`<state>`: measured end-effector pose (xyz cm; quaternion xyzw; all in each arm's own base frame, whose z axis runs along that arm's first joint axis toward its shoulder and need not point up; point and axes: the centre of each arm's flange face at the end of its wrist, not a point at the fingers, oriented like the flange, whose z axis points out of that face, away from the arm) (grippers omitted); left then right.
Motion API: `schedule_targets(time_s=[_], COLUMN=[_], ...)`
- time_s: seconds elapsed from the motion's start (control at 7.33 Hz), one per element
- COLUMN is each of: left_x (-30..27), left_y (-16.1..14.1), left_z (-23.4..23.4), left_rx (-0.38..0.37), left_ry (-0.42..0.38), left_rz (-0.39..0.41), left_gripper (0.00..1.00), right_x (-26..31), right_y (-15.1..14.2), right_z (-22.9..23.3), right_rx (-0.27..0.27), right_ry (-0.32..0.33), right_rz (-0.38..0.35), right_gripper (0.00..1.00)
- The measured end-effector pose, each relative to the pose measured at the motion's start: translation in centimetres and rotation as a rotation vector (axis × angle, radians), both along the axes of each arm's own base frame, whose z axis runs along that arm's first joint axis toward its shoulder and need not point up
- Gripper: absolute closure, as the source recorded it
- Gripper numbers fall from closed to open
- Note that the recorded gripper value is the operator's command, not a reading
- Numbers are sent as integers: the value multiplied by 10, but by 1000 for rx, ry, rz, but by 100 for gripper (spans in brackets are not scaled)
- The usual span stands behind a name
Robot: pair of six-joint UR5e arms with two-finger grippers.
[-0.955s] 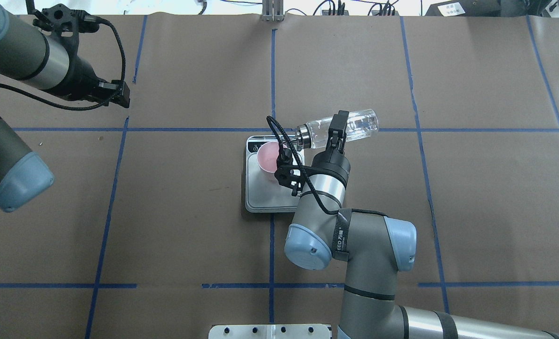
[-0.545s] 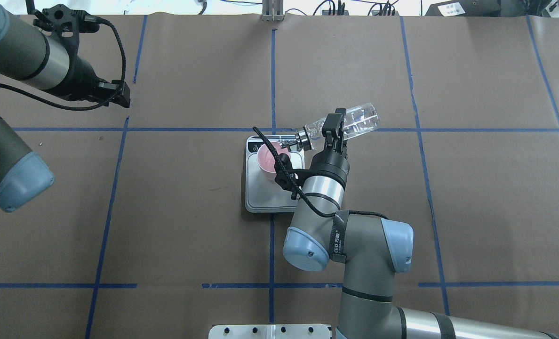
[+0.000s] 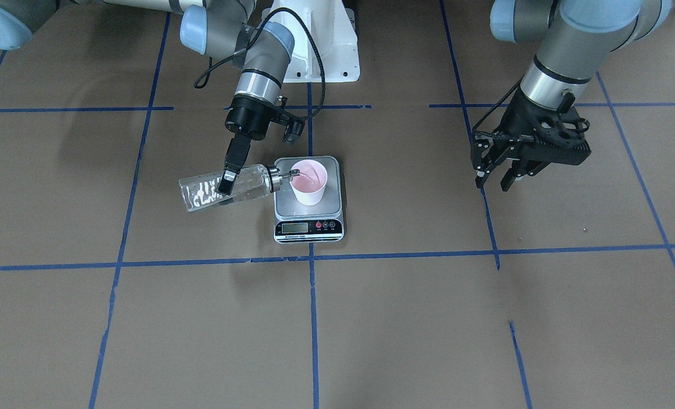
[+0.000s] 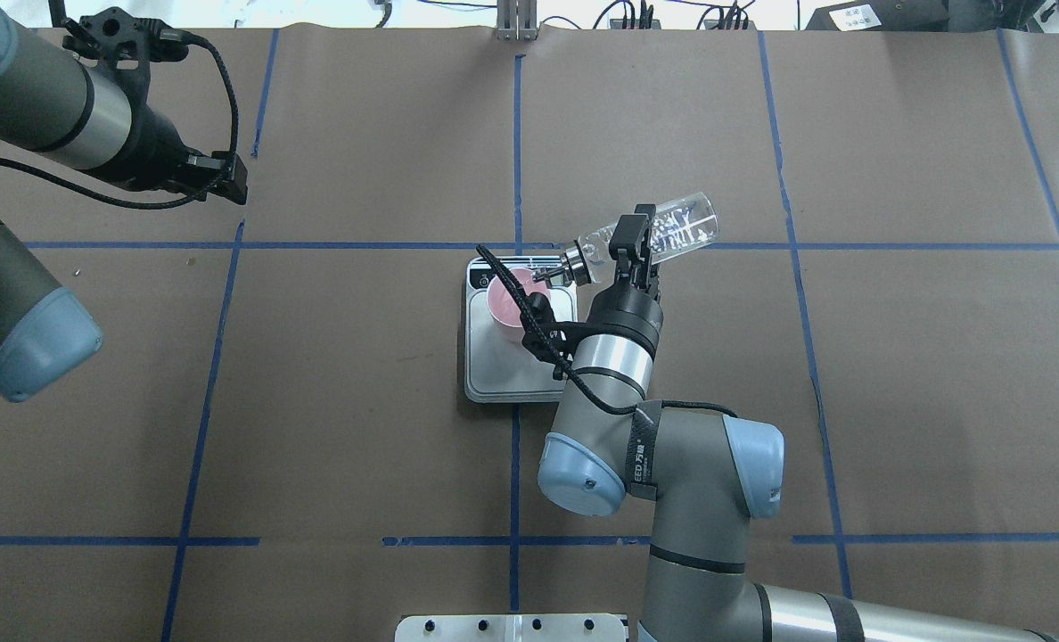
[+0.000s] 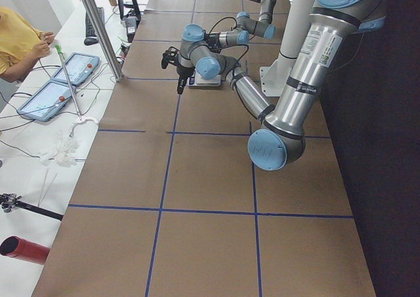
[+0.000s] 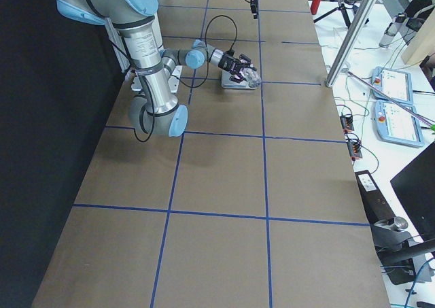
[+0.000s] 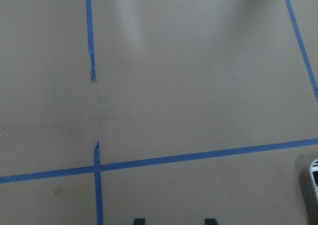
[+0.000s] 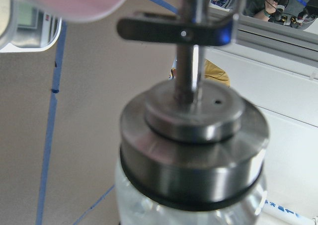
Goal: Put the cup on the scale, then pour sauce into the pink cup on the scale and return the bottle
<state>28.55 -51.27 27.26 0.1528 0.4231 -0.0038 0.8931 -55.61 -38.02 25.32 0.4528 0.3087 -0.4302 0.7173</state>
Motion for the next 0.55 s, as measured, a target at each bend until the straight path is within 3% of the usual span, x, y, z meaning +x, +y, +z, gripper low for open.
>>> schedule_targets(time_s=[0.27, 0.55], left_x=[0, 0], left_y=[1, 1], left_z=[-1, -2], left_rx=[0, 1], left_ry=[2, 4], left_rz=[-1, -1], left_gripper=[49, 49], right_x=[1, 5], right_y=[0, -1], right_z=[1, -2], right_rx=[3, 5], right_ry=[-2, -54], right_rz=[3, 20], right_gripper=[100, 100])
